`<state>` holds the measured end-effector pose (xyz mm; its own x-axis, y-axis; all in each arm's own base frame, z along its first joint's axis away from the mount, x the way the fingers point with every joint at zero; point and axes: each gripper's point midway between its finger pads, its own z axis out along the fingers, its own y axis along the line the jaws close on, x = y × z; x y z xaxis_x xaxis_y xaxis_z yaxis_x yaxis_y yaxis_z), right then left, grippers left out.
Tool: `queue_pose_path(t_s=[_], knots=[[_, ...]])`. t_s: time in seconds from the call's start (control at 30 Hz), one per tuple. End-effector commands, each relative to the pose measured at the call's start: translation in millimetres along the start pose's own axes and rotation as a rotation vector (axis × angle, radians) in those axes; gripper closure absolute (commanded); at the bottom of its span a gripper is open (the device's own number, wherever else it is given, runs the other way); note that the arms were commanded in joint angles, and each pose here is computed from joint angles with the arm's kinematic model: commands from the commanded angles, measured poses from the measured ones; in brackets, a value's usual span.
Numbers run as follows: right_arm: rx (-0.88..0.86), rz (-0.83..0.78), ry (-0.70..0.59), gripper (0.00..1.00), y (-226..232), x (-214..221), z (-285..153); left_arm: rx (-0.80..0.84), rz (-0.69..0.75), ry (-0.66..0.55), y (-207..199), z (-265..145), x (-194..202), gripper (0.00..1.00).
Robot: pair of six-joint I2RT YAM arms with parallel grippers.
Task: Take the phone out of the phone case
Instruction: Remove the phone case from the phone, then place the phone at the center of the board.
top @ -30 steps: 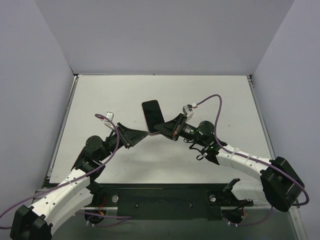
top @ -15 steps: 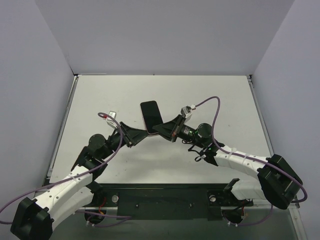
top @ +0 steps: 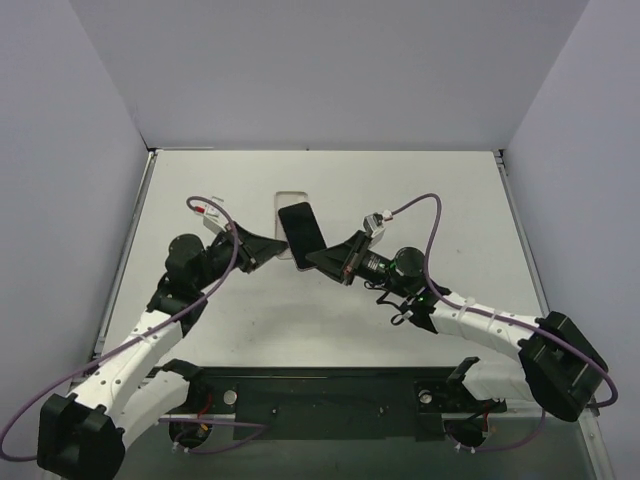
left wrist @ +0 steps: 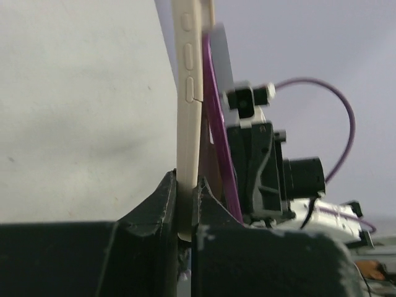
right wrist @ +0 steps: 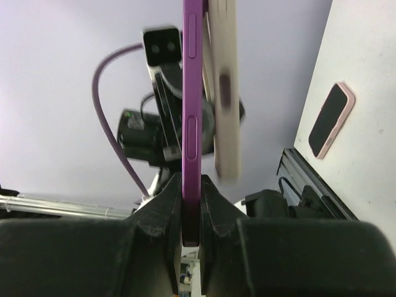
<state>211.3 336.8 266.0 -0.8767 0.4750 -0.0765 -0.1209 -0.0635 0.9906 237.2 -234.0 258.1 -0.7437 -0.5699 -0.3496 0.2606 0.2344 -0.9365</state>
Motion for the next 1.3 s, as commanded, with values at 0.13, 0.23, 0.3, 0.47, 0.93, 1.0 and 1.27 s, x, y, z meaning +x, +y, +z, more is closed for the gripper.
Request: queue_pose_path(t_s=[0.13, 0.23, 0.3, 0.47, 0.93, 1.0, 1.27], knots=[[0.091, -0.281, 0.062, 1.00, 19, 3, -27, -0.432, 0.132, -0.291, 27, -28, -103, 1.00], [0.255, -0.393, -0.093, 1.00, 6, -43, -46, -0.451, 0.219, -0.272, 34, -21, -110, 1.00], [0.377, -0.406, -0.194, 1.00, -16, -80, -66, -0.495, 0.270, -0.228, 42, -18, -112, 1.00], [0.615, -0.429, -0.408, 1.00, -60, -165, -120, -0.362, 0.491, 0.008, 15, 2, -98, 1.00], [0.988, -0.458, -0.470, 1.00, -116, -330, -191, -0.288, 0.708, 0.144, 4, -5, -34, 1.00], [0.990, -0.474, -0.429, 1.00, -119, -343, -184, -0.252, 0.734, 0.176, -3, -5, -21, 1.00], [0.937, -0.420, -0.314, 1.00, -144, -388, -173, -0.253, 0.800, 0.173, -12, -14, -16, 1.00]])
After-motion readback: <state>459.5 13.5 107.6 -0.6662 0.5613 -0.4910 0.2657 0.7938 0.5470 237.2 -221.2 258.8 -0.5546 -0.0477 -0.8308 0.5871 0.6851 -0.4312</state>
